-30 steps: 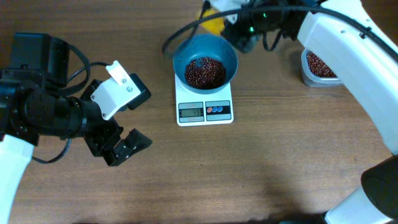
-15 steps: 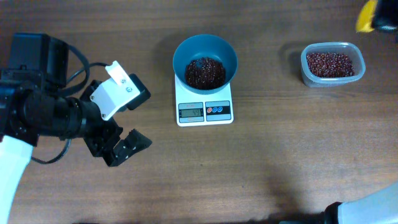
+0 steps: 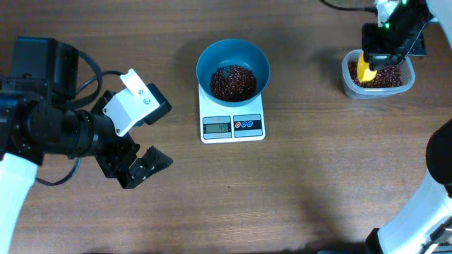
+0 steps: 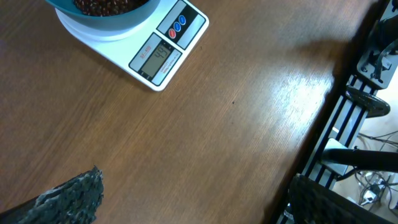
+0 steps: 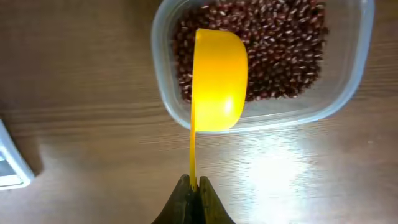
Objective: Scoop item into bowl and weigh 50g on scale
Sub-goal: 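Return the scoop to the bean tub and scoop more beans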
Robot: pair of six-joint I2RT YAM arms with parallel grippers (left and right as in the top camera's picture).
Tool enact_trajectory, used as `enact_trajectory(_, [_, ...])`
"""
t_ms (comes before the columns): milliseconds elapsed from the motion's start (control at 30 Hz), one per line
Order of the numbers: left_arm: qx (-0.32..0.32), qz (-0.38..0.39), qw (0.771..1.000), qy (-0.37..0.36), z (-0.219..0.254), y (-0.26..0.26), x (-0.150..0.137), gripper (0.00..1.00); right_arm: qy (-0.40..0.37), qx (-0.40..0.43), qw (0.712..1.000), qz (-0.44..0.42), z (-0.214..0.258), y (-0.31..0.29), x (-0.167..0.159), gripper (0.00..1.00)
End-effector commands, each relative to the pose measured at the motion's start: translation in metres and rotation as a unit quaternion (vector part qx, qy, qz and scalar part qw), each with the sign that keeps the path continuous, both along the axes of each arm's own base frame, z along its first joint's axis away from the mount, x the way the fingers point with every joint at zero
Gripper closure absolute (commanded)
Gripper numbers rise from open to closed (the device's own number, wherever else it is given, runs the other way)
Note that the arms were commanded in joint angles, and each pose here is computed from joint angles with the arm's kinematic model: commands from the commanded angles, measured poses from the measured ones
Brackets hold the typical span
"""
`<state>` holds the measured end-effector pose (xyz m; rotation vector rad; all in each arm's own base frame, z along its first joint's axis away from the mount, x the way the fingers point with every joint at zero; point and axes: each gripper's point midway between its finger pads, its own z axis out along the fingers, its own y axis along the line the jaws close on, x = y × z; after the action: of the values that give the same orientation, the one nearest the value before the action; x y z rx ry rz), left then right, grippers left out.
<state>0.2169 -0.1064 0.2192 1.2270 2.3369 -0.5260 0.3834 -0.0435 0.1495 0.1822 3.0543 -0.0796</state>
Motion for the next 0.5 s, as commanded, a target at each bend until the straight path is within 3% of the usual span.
enact_trajectory(0, [0.000, -0.006, 1.000, -0.010, 0.003, 0.000, 0.002, 0.01, -0.009, -0.024, 1.000, -0.005, 0.010, -0.008, -0.003, 0.96])
enact_trajectory(267, [0.000, -0.006, 1.000, -0.010, 0.003, 0.000, 0.002, 0.01, -0.003, -0.032, 0.999, -0.002, -0.012, -0.011, -0.002, 0.96])
enact_trajectory(467, [0.000, -0.006, 1.000, -0.010, 0.003, 0.000, 0.002, 0.01, -0.021, 0.043, 0.998, 0.030, -0.012, 0.015, 0.006, 0.96])
